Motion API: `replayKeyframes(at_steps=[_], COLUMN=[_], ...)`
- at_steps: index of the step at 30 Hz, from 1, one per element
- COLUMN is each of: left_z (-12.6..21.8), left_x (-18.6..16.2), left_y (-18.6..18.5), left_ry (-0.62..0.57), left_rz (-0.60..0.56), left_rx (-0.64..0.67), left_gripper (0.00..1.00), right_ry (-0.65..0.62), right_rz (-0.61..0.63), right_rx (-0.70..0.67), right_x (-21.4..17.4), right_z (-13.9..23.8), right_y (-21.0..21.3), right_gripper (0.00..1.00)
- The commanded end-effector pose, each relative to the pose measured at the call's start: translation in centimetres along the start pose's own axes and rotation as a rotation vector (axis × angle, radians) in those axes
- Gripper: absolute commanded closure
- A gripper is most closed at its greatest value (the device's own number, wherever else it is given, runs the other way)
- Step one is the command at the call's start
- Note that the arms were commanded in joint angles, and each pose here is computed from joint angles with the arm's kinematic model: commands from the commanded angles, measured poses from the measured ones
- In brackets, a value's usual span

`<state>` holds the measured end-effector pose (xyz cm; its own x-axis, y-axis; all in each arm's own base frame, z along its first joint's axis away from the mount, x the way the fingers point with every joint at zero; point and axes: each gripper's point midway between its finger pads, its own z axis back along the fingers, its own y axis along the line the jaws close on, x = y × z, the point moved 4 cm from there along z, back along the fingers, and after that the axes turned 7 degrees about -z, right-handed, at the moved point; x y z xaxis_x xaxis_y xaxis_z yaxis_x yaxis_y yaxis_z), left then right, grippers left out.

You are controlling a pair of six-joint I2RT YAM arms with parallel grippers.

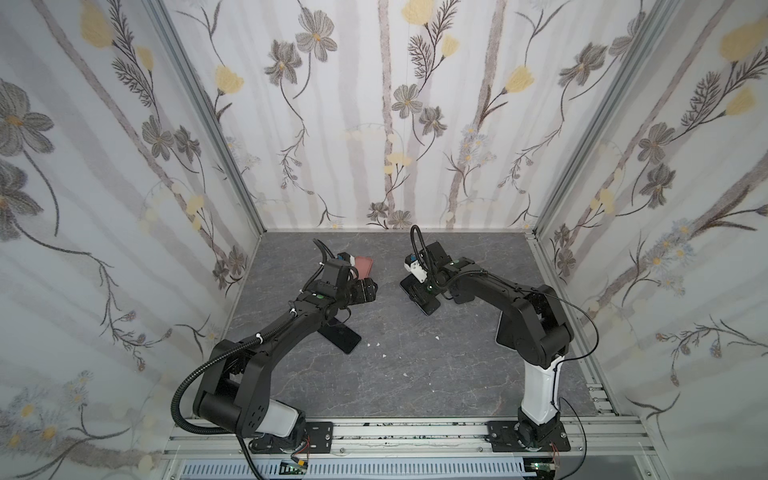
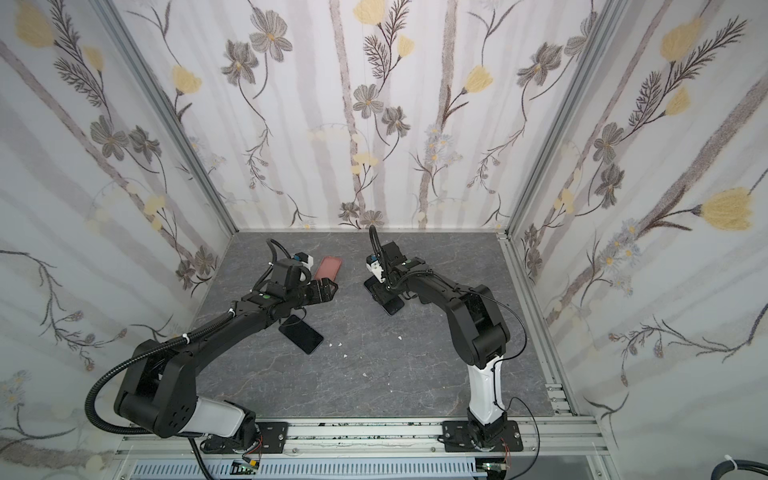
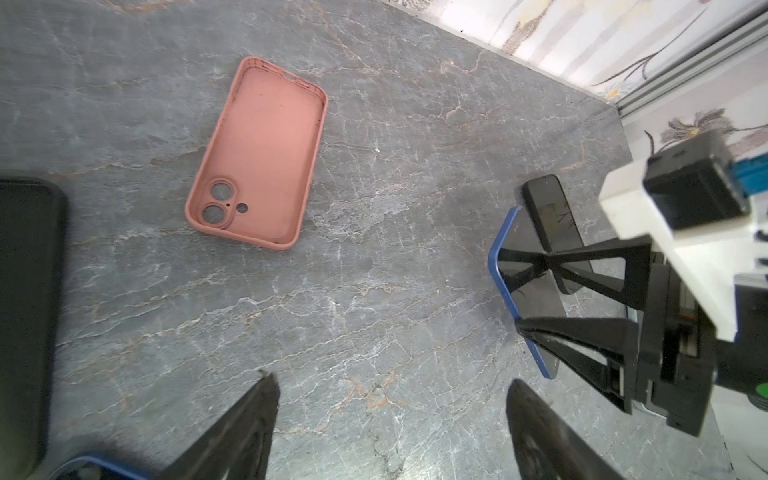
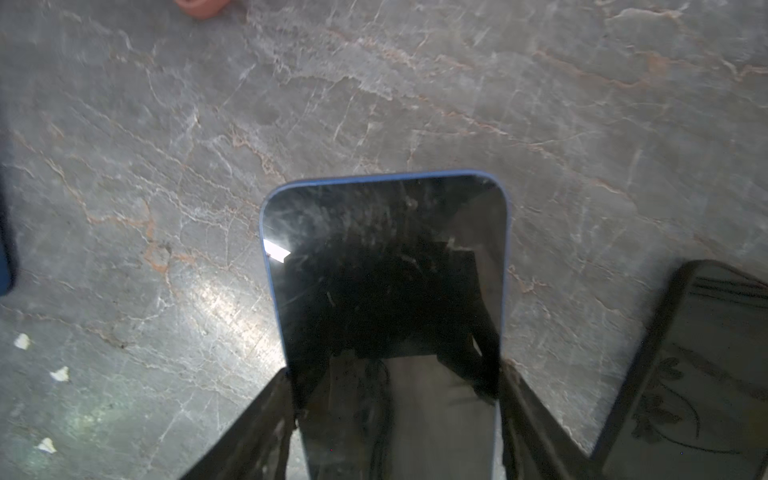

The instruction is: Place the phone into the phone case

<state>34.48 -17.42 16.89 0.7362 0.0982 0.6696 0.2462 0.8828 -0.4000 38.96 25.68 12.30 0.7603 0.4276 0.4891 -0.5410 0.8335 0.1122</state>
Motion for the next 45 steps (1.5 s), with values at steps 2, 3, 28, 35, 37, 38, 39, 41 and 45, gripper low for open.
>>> replayKeyframes(at_steps=[2,3,28,35,37,38,39,41,45], left_z=[0.6,0.9,3.6,5.2,5.4,5.5,5.7,5.9,6.1], left_x=[1.4,1.5,4.6,5.1,5.3,5.4,5.5,5.6,5.6], left_y=[-2.8,-3.5,-9.5,-8.7,-8.5,-8.5,-8.4,-8.2,-7.7], left_ry=[-0.127,-0.155,-0.059,-0.132,-0.141,-0.145,-0.150,-0.162,-0.163], left_rz=[-0.029,-0.044,-0.039,-0.051,-0.054,-0.057,-0.061,-0.067,-0.078], left_rx=[-0.121,-0.151,-0.416,-0.372,-0.357,-0.353,-0.349,-0.330,-0.300], left_gripper=[0.15,0.14,0.24,0.23,0.22,0.22,0.22,0.21,0.21], right_ry=[-0.140,-0.164,-0.409,-0.306,-0.289,-0.283,-0.270,-0.238,-0.154], right_rz=[-0.147,-0.162,0.142,-0.131,-0.209,-0.246,-0.282,-0.341,-0.435], right_rx=[0.080,0.090,0.035,-0.151,-0.205,-0.230,-0.249,-0.294,-0.392], right_x=[2.5,2.9,3.7,2.5,2.5,2.4,2.4,2.3,1.7], right_z=[2.7,3.4,12.2,8.6,7.7,7.4,6.8,5.7,2.9], right_y=[0.3,0.1,3.7,-1.2,-2.3,-2.8,-3.2,-4.0,-5.5], right_gripper=[0.50,0.50,0.49,0.15,0.07,0.05,0.04,0.02,0.00])
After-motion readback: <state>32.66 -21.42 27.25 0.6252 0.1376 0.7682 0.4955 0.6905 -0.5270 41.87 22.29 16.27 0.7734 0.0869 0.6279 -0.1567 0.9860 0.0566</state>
